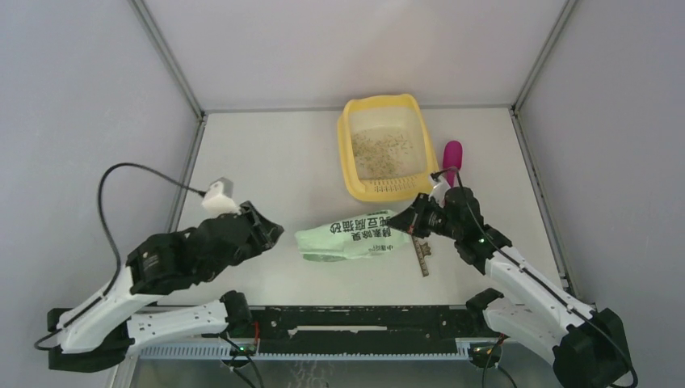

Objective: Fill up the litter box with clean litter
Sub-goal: Close the cat litter bag at the center of the board.

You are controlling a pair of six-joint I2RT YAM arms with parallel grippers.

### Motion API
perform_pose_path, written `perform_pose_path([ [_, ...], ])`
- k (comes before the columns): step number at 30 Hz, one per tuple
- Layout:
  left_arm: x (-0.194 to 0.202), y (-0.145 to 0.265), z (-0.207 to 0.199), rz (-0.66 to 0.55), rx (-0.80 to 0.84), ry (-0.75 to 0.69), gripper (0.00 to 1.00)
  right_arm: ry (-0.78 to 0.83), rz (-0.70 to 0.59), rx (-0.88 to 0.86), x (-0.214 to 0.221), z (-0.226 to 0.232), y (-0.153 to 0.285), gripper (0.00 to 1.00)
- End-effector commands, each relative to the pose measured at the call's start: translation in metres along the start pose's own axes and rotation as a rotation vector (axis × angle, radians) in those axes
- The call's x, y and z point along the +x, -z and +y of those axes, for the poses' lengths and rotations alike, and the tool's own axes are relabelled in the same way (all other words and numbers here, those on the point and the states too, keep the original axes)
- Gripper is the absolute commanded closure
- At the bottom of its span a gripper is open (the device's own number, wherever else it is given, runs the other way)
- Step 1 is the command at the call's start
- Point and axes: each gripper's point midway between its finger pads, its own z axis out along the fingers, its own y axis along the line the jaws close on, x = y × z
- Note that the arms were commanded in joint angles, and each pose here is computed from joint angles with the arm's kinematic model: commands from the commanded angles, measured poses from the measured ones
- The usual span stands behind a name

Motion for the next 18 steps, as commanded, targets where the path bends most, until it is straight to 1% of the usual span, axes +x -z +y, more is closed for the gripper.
perform_pose_path([
  [1, 0.018, -0.005, -0.065, 0.168, 0.172, -0.289, 0.49, 0.220, -0.161, -0.125, -0.033, 0.028, -0.009, 1.00],
  [5, 0.021, -0.023, -0.098, 0.210, 0.178, -0.398, 0.46, 0.290, -0.212, -0.121, -0.033, 0.021, -0.012, 1.00],
  [7, 0.024, -0.034, -0.111, 0.239, 0.203, -0.412, 0.41, 0.317, -0.240, -0.125, -0.035, 0.019, -0.011, 1.00],
  [8, 0.024, -0.038, -0.116, 0.249, 0.214, -0.410, 0.29, 0.331, -0.253, -0.125, -0.036, 0.019, -0.011, 1.00],
  [9, 0.025, -0.043, -0.120, 0.261, 0.228, -0.405, 0.06, 0.345, -0.267, -0.129, -0.037, 0.018, -0.010, 1.00],
  [10, 0.027, -0.047, -0.123, 0.286, 0.242, -0.395, 0.01, 0.356, -0.280, -0.135, -0.039, 0.018, -0.010, 1.00],
  [13, 0.032, -0.056, -0.125, 0.356, 0.275, -0.382, 0.00, 0.417, -0.319, -0.187, -0.041, 0.024, -0.008, 1.00],
  [15, 0.037, -0.052, -0.125, 0.392, 0.324, -0.416, 0.00, 0.457, -0.353, -0.222, -0.042, 0.027, -0.006, 1.00],
  [18, 0.035, -0.047, -0.128, 0.349, 0.429, -0.517, 0.00, 0.524, -0.340, -0.286, -0.040, 0.031, -0.007, 1.00],
])
